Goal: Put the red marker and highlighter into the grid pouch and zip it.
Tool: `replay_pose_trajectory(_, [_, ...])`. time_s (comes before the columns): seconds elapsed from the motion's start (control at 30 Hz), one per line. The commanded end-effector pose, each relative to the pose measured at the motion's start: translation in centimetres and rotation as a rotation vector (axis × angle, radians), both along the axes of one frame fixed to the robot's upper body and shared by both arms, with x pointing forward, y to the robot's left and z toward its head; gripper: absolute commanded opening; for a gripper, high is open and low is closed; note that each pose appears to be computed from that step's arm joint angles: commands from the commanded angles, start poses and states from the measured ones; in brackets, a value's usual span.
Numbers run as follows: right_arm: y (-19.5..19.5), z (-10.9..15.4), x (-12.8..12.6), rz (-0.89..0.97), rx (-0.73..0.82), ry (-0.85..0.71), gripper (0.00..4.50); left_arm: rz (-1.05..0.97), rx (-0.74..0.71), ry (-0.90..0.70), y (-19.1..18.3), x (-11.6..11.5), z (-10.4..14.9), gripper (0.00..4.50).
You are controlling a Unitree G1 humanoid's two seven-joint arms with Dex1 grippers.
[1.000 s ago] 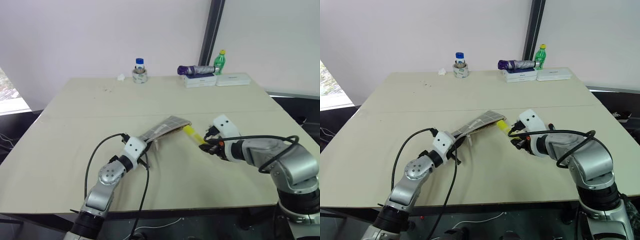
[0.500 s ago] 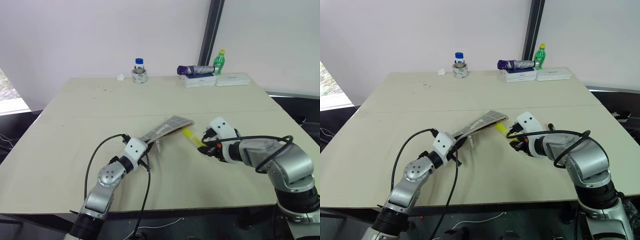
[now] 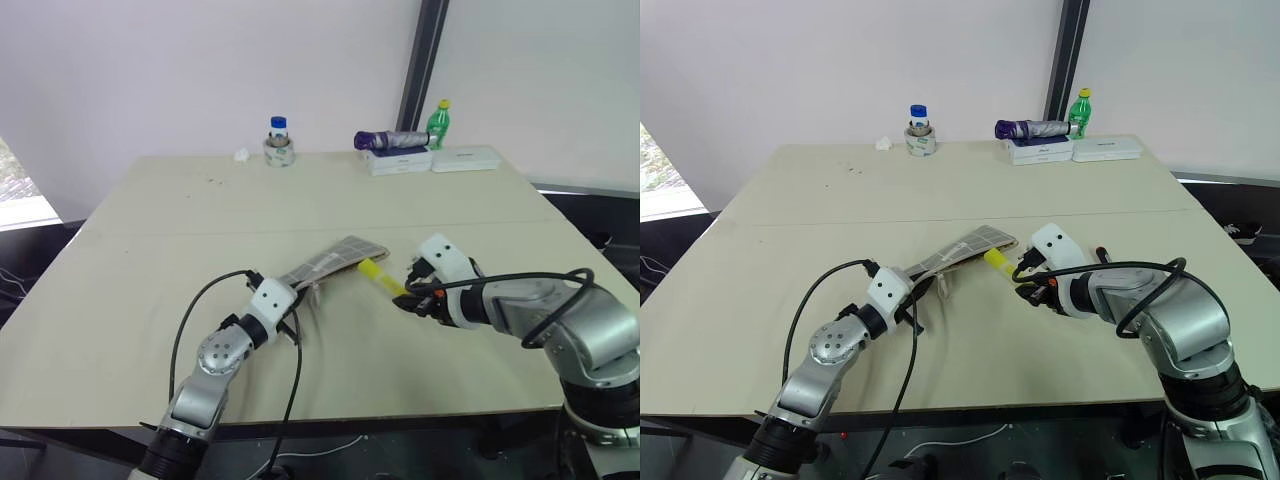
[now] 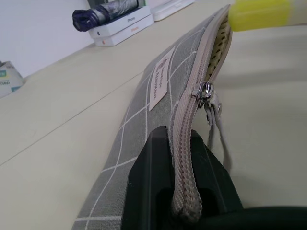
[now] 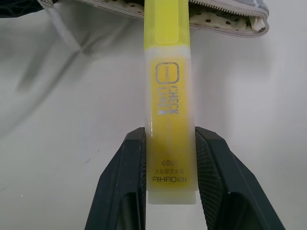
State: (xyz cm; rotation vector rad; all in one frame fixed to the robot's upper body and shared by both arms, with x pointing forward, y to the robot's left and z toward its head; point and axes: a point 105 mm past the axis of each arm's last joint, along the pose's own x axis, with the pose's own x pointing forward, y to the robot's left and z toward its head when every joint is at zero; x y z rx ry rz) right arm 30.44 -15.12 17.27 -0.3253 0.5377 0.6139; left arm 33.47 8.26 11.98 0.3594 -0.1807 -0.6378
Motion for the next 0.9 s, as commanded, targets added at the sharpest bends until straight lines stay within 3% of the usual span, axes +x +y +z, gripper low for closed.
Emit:
replay_pose_trajectory(0.03, [0.0, 1.6, 0.3, 0.005, 0.005, -0.072, 0.84, 0.000, -0.012, -0.029, 0.0, -0.1, 0.8, 0.00])
replay_pose_trajectory(0.7, [0.3, -0.4, 0.5, 0.039, -0.036, -0.018, 0.84, -0.052, 0.003, -0.052, -0.5, -0.8, 1.1, 0.00])
replay_pose_trajectory(0.9, [1.3, -0.7, -0.3, 0.170, -0.133, -0.025, 0.84, -0.205, 0.131, -0.102, -1.4, -2.4, 0.8, 0.00])
